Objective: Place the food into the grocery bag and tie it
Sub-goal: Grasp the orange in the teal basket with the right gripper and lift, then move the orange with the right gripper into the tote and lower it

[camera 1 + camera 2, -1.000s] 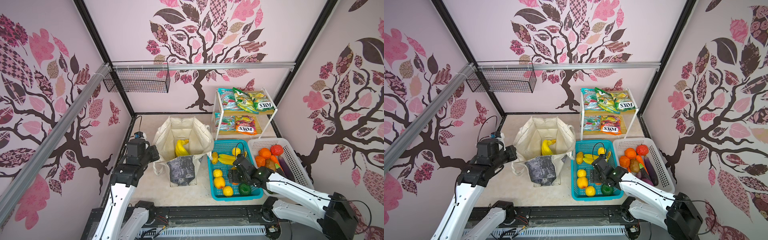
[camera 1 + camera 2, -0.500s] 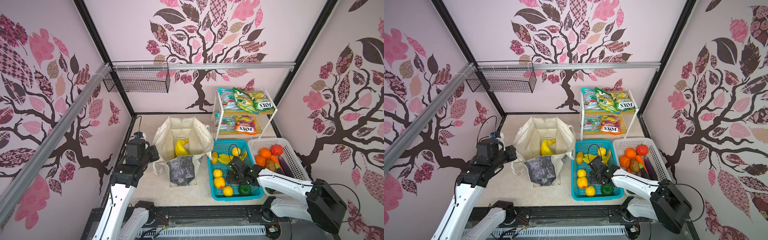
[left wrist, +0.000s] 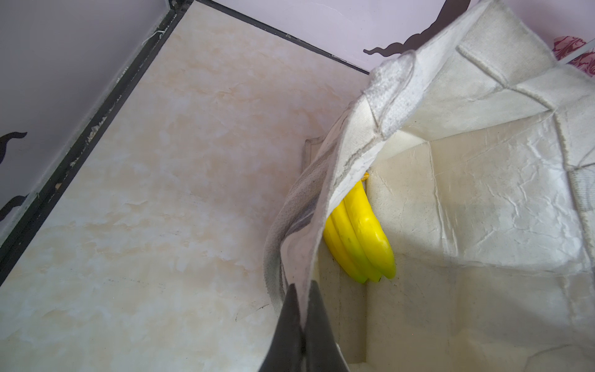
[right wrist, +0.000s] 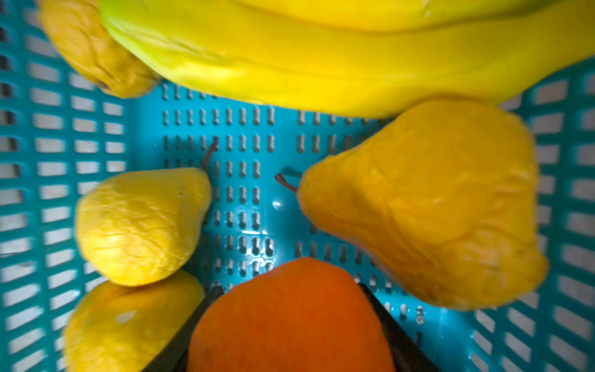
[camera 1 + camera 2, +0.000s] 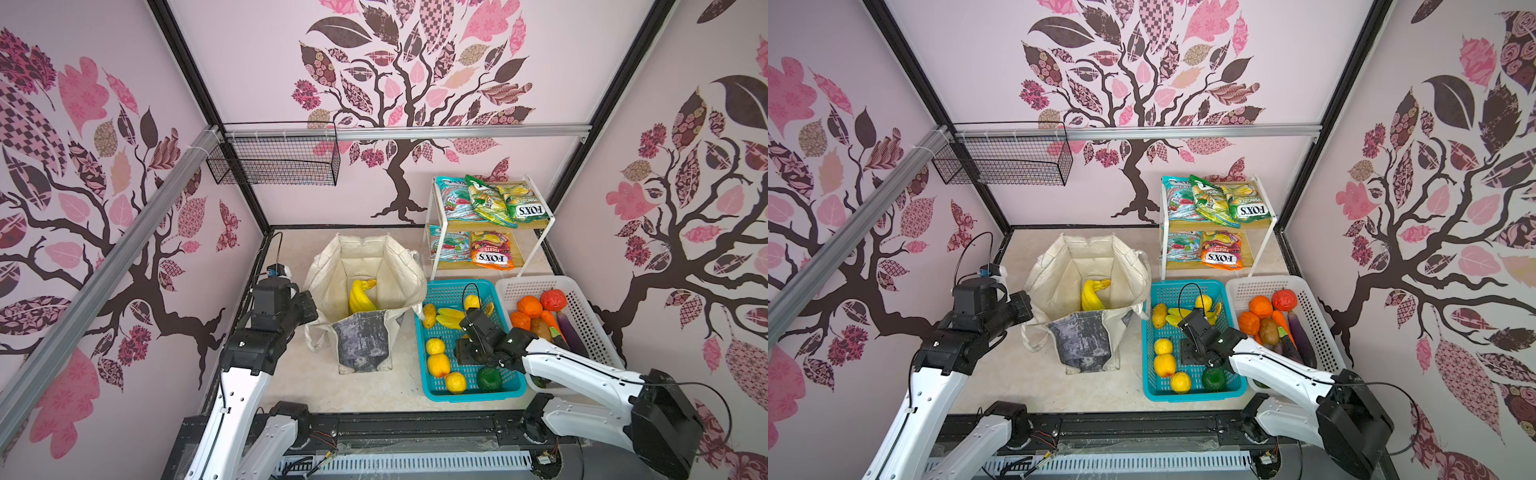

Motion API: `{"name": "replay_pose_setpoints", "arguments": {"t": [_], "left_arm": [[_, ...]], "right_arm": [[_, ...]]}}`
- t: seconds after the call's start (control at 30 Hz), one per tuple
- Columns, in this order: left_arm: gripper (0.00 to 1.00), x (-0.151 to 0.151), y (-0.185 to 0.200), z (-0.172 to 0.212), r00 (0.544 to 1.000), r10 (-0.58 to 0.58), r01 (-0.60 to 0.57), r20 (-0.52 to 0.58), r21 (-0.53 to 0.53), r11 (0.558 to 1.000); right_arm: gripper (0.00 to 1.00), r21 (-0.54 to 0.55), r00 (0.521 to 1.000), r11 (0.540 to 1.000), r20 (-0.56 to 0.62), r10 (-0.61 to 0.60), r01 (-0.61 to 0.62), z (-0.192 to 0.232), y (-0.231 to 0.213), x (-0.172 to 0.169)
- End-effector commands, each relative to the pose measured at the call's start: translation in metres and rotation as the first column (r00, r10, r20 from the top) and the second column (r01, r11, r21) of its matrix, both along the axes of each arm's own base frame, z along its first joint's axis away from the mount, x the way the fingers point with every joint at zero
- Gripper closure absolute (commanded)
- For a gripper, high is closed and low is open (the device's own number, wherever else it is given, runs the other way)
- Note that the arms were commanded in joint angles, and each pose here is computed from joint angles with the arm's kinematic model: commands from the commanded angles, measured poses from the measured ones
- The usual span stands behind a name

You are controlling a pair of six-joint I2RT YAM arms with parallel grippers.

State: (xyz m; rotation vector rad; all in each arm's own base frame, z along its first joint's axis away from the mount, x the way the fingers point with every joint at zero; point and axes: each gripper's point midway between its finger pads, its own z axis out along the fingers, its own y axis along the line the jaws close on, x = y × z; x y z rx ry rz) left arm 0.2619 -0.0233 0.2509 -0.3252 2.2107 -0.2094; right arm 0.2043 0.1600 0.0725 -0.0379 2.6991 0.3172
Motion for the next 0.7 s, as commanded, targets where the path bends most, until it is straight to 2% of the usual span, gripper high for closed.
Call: {"name": "replay_pose_setpoints", "arguments": {"t": [0.0, 0.23, 0.4, 0.67], "left_arm": [[1.0, 0.002, 0.005, 0.003, 0.999, 0.022, -0.023, 0.026, 0.015, 1.0], [1.0, 0.001, 0.007, 0.005, 0.999, 0.029, -0.03, 0.033, 0.019, 0.999], [1.0, 0.001, 0.005, 0.003, 0.999, 0.019, -0.019, 0.027, 0.016, 1.0], [1.0, 0.002, 0.0, 0.003, 1.0, -0.011, 0.011, 0.024, 0.007, 1.0]], "right_arm": [[0.42, 0.041, 0.995, 0.999, 0.097, 0.013, -0.017, 0.047, 0.005, 0.011], [0.43, 0.075, 0.966, 0.992, 0.247, 0.082, -0.104, 0.12, 0.021, 0.03], [0.43, 0.078, 0.944, 0.985, 0.308, 0.12, -0.151, 0.16, 0.038, 0.044], [0.43, 0.08, 0.869, 0.95, 0.432, 0.241, -0.303, 0.228, 0.104, 0.059]]}}
